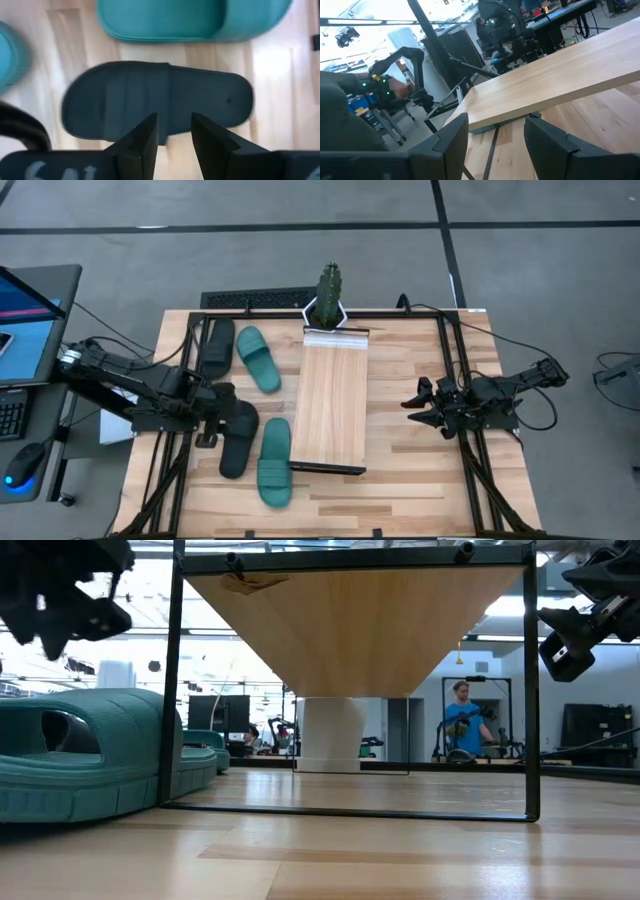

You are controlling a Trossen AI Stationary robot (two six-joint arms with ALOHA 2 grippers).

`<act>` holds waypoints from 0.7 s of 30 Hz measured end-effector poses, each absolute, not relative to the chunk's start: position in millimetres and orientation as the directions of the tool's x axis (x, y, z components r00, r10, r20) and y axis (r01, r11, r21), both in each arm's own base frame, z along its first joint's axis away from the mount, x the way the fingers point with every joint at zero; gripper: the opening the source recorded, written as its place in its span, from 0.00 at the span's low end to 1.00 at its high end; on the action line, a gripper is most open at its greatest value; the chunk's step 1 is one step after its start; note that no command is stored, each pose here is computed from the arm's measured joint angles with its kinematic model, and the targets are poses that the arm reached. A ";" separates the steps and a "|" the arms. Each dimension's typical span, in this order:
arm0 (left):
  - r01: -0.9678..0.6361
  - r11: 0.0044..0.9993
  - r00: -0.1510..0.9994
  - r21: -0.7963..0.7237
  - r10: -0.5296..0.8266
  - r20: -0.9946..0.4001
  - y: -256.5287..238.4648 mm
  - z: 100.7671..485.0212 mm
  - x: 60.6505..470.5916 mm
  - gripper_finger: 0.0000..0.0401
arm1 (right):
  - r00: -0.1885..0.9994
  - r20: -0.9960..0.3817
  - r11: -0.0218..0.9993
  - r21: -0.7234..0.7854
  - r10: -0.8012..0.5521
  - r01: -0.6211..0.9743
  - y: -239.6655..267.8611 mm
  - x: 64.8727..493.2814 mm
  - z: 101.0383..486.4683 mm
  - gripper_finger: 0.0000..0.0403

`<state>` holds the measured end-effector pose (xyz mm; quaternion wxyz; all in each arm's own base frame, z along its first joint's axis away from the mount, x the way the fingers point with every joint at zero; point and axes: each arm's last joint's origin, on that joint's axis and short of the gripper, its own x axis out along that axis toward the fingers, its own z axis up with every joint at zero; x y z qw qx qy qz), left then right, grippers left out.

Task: Pick and place slides into the shelf
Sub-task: Put the bottom black slipper on the shelf

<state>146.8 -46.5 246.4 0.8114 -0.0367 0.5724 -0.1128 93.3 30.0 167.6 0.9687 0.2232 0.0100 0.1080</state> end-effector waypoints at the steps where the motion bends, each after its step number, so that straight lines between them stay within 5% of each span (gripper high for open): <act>1: 0.140 0.971 0.315 -0.196 -0.232 -0.920 -49.6 246.4 145.9 0.26 | 0.976 0.029 0.877 0.435 0.214 -0.205 30.0 93.3 167.7 0.44; 10: 0.063 0.996 0.381 -0.056 -0.076 -0.921 -72.6 238.9 155.0 0.27 | 0.976 0.029 0.877 0.435 0.214 -0.205 30.0 93.3 167.7 0.44; 21: 0.063 0.995 0.217 0.082 0.067 -0.974 -97.9 205.6 165.0 0.27 | 0.976 0.030 0.877 0.435 0.214 -0.205 30.0 93.3 167.8 0.44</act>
